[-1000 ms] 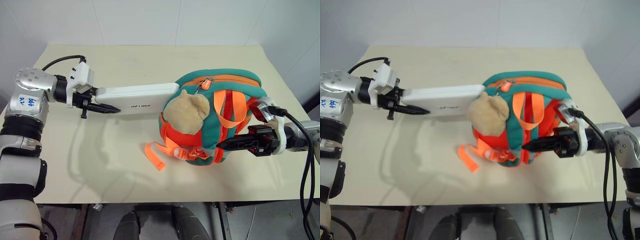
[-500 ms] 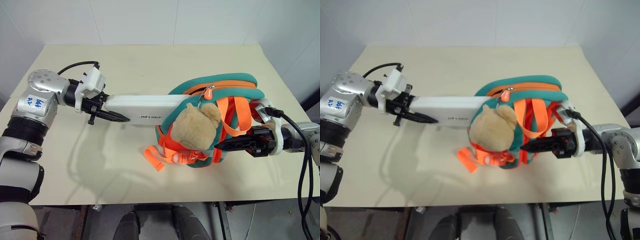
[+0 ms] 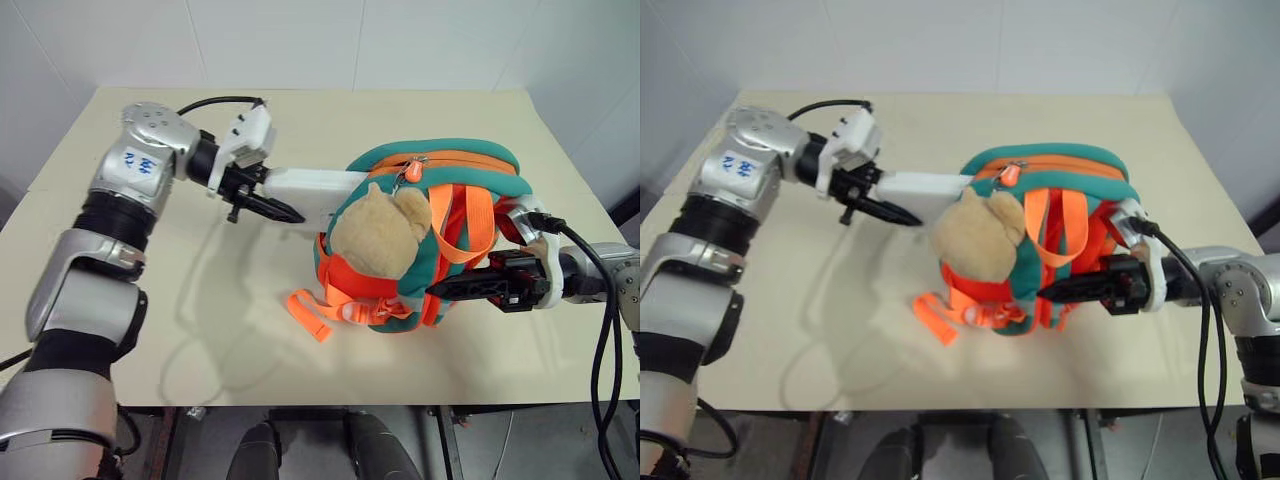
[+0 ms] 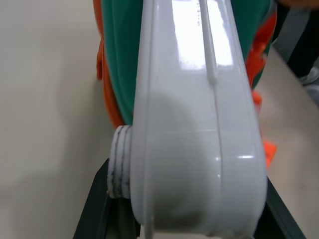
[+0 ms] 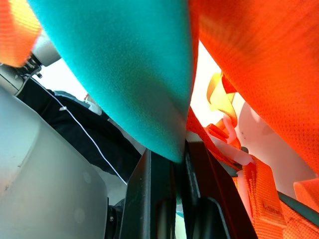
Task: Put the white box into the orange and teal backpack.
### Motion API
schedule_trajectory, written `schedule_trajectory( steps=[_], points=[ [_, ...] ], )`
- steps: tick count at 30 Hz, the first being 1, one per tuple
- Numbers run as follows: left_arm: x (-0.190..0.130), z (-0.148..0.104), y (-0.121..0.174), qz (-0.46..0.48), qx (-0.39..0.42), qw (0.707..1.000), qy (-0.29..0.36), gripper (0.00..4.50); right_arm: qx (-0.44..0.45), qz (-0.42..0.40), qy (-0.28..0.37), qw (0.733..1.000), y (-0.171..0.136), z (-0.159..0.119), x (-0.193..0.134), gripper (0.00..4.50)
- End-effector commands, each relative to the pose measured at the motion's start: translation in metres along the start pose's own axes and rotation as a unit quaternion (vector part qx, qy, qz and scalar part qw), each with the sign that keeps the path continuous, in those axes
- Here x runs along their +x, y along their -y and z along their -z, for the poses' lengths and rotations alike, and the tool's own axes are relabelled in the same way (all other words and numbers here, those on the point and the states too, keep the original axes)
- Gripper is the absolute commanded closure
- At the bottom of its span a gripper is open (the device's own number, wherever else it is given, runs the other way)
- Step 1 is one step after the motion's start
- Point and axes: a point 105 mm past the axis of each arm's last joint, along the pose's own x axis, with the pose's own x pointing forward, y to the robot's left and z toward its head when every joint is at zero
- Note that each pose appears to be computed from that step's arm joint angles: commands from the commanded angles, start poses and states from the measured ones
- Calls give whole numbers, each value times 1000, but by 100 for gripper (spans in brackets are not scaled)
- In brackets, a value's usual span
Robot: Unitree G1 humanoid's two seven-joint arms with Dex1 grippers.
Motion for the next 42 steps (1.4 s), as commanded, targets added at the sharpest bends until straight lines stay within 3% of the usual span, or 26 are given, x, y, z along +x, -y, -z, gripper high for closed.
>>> schedule_trajectory(
  steps=[1, 5, 16, 24, 31, 42],
  points=[
    [7, -34, 0, 23, 51, 998, 27, 307, -19, -9, 5, 1000, -7, -5, 3, 448],
    [25, -51, -1, 45, 85, 994, 46, 307, -19, -10, 8, 1000, -7, -5, 5, 448],
    [55, -59, -14, 40, 108, 993, 26, 307, -21, -10, 19, 1000, -8, -3, 9, 448],
    [65, -31, -13, 64, 97, 992, -54, 307, -21, -11, 27, 999, -11, -1, 13, 448],
    [64, -28, -20, 43, 101, 991, -73, 307, -19, -18, 24, 999, -15, 1, 13, 448],
    [107, -55, -15, 74, 98, 992, -11, 307, -29, -33, 17, 999, -23, -1, 19, 448]
  ],
)
